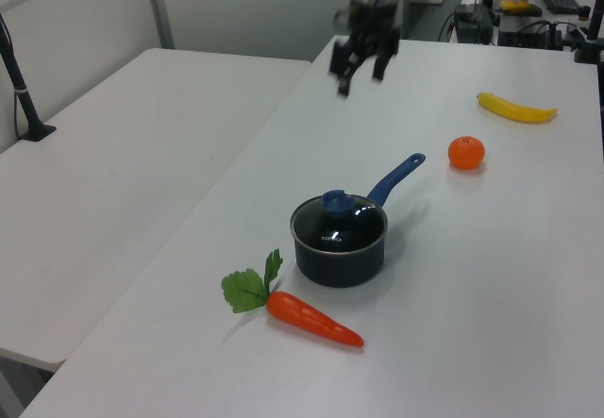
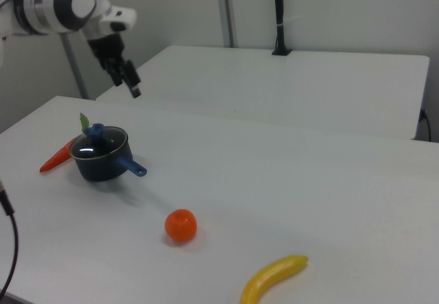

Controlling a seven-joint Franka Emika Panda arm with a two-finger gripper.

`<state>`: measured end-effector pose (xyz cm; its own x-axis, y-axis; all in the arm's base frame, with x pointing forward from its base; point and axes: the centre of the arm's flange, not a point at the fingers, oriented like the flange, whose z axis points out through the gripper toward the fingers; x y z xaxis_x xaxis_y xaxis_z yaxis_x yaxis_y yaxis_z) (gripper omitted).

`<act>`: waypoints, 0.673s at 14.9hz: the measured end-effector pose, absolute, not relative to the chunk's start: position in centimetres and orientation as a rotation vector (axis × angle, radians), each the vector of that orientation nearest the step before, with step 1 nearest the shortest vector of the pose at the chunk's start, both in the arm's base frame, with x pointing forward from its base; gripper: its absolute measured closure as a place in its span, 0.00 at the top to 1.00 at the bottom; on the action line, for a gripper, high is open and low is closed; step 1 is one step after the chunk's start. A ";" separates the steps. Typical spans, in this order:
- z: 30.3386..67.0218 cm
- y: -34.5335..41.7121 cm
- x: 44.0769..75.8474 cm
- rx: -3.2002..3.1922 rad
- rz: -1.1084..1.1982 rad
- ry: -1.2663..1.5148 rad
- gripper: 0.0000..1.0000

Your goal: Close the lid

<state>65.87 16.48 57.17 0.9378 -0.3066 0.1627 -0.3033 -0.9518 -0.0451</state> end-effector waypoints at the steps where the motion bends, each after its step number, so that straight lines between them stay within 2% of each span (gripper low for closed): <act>1: 58.8 13.4 65.0 -3.084 -0.251 0.455 1.00; 6: 63.4 3.1 58.4 -3.136 -0.030 0.298 1.00; 10: 63.4 2.2 57.5 -3.145 0.026 0.248 1.00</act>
<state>57.47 2.24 63.44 0.9875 -0.1571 -0.0153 -0.1569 -0.9875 0.0149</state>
